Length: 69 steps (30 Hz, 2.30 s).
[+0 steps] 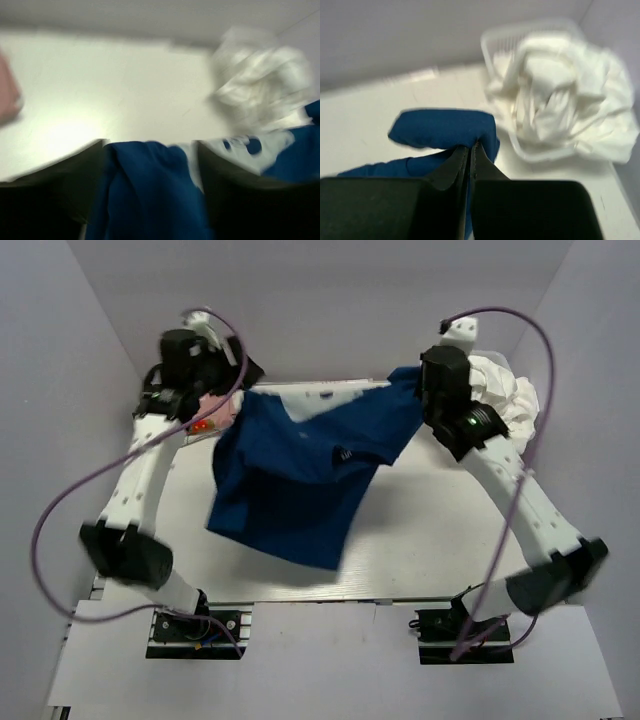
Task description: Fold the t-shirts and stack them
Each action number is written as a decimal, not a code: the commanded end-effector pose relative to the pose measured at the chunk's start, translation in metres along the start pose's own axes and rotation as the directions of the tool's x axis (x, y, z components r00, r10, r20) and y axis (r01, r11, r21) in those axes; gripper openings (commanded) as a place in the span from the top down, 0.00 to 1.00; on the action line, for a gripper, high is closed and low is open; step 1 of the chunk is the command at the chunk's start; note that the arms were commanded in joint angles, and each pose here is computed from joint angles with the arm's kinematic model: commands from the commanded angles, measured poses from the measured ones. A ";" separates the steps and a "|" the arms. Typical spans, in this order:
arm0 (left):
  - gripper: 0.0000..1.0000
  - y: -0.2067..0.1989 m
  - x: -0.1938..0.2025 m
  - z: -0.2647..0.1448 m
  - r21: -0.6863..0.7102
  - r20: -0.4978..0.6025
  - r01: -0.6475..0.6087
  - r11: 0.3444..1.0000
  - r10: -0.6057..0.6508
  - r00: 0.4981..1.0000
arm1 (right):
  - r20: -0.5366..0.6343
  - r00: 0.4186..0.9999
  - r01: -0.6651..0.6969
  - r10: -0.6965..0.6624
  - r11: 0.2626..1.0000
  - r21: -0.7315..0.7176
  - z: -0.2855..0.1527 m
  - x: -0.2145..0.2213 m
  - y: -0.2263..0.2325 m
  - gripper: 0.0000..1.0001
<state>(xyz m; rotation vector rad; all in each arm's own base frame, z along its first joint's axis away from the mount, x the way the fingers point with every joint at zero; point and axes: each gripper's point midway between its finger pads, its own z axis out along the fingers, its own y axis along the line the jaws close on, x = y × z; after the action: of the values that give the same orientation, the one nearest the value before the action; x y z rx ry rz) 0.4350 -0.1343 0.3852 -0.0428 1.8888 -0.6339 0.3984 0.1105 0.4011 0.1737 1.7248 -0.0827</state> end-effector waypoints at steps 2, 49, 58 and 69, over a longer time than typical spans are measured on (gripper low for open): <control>0.00 0.051 0.083 0.021 -0.188 -0.286 0.080 0.979 -0.133 0.949 | -0.405 0.914 -0.003 -0.022 0.998 -0.061 0.040 0.126 0.009 1.00; 0.54 0.139 0.352 -0.037 -0.543 -0.595 0.127 0.830 -0.487 0.639 | -0.819 0.566 0.002 0.096 0.993 0.118 0.003 0.342 -0.038 0.16; 1.00 0.151 0.347 -0.022 -0.576 -0.585 0.089 0.813 -0.485 0.650 | -0.841 0.518 0.027 0.157 0.980 0.199 0.016 0.370 -0.059 0.33; 1.00 0.141 0.297 0.002 -0.516 -0.533 0.094 0.851 -0.405 0.743 | -0.834 0.525 -0.037 0.167 0.984 0.173 0.026 0.390 -0.055 0.72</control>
<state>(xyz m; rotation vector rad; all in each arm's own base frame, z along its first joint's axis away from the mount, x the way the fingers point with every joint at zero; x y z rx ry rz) 0.3359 -0.1090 0.0425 -0.5124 2.7746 -0.3800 0.3488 0.0731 0.0177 0.4842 2.7239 -0.0862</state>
